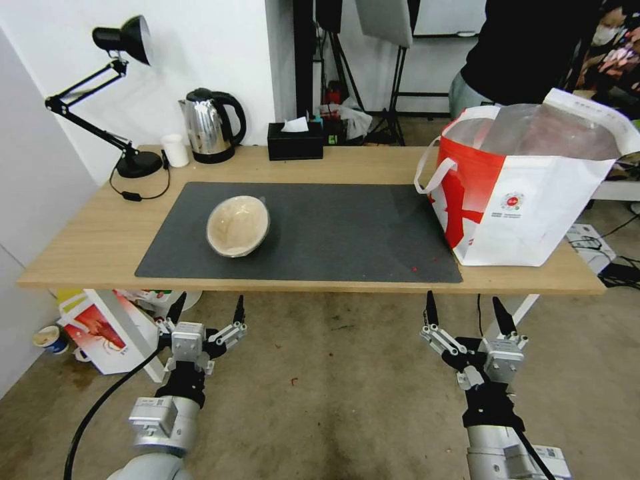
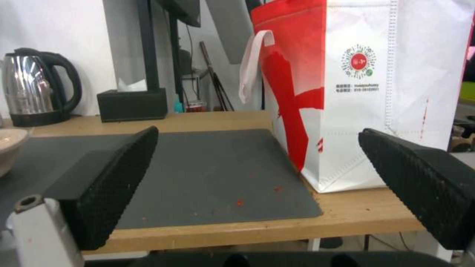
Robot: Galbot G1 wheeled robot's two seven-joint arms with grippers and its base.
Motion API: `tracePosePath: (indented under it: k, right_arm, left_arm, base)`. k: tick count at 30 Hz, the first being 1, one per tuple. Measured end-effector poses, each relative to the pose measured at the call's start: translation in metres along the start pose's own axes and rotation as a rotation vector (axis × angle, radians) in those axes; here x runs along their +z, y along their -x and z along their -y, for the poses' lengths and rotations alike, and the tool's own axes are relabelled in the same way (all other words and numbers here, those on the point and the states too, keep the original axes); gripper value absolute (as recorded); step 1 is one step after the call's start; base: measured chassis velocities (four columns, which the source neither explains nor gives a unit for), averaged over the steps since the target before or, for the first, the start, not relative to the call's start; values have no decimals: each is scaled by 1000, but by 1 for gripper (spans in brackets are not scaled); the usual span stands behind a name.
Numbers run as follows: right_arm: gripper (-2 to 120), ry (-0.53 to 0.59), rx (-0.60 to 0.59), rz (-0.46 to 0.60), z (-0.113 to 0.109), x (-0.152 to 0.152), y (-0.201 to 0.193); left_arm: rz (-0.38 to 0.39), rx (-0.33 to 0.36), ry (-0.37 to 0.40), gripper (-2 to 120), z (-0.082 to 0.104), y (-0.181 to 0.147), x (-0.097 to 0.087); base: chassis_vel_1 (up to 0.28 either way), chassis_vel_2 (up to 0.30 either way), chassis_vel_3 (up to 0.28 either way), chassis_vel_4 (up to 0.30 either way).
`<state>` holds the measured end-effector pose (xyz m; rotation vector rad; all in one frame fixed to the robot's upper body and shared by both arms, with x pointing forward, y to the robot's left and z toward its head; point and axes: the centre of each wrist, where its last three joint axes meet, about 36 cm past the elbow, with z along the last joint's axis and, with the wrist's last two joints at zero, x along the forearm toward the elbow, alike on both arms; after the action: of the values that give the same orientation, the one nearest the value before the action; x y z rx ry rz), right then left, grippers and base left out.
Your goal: Pick up the trash from the table and place it into the takeout bag.
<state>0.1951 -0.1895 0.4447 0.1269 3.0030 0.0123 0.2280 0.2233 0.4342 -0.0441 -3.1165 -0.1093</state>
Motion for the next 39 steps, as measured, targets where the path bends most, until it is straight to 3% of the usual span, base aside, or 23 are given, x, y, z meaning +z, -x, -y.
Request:
tracePosePath:
  k: [17, 20, 22, 23, 25, 27, 36, 39]
  right_arm:
    - [100, 1, 0, 1, 0, 0, 0]
    - [100, 1, 0, 1, 0, 0, 0]
    - [100, 1, 0, 1, 0, 0, 0]
    - [100, 1, 0, 1, 0, 0, 0]
    - [100, 1, 0, 1, 0, 0, 0]
    - [100, 1, 0, 1, 0, 0, 0]
    - [100, 1, 0, 1, 0, 0, 0]
    - [100, 1, 0, 1, 0, 0, 0]
  left_arm:
    - [1, 0, -1, 100, 0, 0, 0]
    - [33, -9, -25, 100, 3, 1, -3]
    - [150, -37, -108, 100, 11, 3, -17]
    - [150, -37, -108, 100, 11, 3, -17]
    - [311, -87, -232, 100, 21, 6, -37]
    - [378, -110, -284, 100, 25, 7, -46]
    - [397, -118, -308, 100, 25, 7, -49]
    - [380, -123, -398, 100, 18, 2, -66]
  base:
    - [0, 0, 0, 0]
    - [0, 0, 0, 0]
    - [0, 0, 0, 0]
    - [0, 0, 0, 0]
    - [0, 0, 0, 0]
    - [0, 0, 0, 0]
    - [0, 0, 0, 0]
    - [0, 0, 0, 0]
